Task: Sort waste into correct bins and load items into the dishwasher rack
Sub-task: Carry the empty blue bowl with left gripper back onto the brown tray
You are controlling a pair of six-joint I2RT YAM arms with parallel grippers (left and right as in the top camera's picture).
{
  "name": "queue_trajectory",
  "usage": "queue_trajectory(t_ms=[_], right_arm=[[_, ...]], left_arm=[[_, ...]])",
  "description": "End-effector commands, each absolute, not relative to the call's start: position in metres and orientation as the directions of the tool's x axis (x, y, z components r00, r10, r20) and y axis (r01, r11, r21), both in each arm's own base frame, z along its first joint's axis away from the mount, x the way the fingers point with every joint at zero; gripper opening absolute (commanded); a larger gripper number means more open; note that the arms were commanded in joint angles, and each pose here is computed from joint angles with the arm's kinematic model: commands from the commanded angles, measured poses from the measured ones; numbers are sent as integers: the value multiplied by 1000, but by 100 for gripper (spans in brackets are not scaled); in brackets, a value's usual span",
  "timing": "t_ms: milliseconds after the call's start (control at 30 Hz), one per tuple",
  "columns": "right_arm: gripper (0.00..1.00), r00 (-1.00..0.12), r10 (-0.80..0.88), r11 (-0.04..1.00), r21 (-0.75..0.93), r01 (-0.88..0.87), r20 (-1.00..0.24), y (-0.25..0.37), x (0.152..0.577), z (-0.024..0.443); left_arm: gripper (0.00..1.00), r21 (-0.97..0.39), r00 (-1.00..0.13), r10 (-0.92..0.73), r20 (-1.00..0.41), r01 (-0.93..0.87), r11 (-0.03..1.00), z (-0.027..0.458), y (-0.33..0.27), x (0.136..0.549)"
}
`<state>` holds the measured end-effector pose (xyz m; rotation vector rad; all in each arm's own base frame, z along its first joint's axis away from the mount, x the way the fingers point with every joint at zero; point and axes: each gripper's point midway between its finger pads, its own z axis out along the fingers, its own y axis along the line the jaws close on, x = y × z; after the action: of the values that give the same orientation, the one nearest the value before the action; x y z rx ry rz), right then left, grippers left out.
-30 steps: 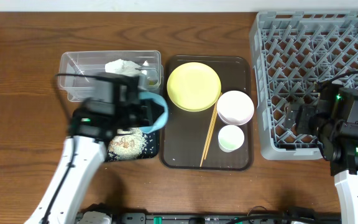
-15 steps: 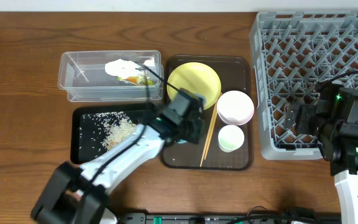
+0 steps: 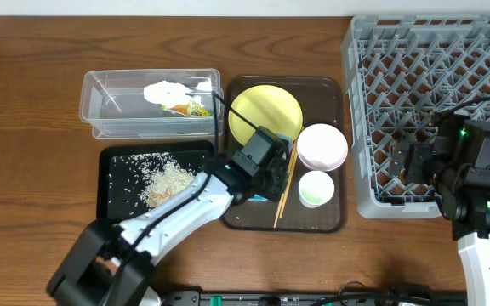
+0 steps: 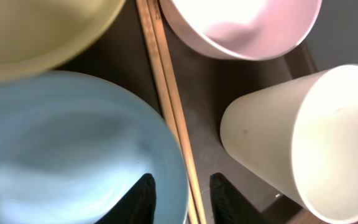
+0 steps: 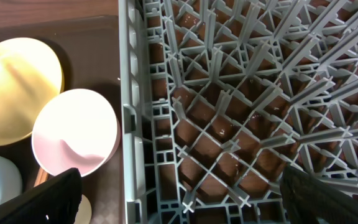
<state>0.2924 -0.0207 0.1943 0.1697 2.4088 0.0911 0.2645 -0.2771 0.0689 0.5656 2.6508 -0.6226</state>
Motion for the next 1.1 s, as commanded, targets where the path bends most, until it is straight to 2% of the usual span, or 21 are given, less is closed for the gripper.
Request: queue_trajectory(t_ms=[0,67,200,600,667,767,933,1067], right_arm=[[99,-725,127,992,107,74,-677,-17,295,205],[99,-727,127,992,107,74,-675,-17,294,204],[99,-726,127,992,107,74,-676,-17,294,204],[99,-727,127,992,107,74,-675,-17,294,204],[99,-728,127,991,107,74,-674,-17,294,204],[99,-731,128,991,108,74,-671,-17,293,203],[99,-730,128,991,108,74,-671,-17,293,203],[99,-712,126,992,108,71,-690,-17,298,208]], left_arm=[[37,-356,-801,246,-545,487,797,123,-285,282],[40,-366,-775,223,-592,504,783,143,-288,285],[41,-370,-756,219,-617,524,768,151,-295,285],[40,-349,-793,367,-487,562,750,79,-329,253],[32,-345,-801,378,-464,557,756,67,-329,251],[8,-341,-807,384,-449,552,761,60,-328,251],[6,-347,-807,354,-472,539,768,73,-322,260],[6,-403,-838,236,-492,459,792,106,-303,275]])
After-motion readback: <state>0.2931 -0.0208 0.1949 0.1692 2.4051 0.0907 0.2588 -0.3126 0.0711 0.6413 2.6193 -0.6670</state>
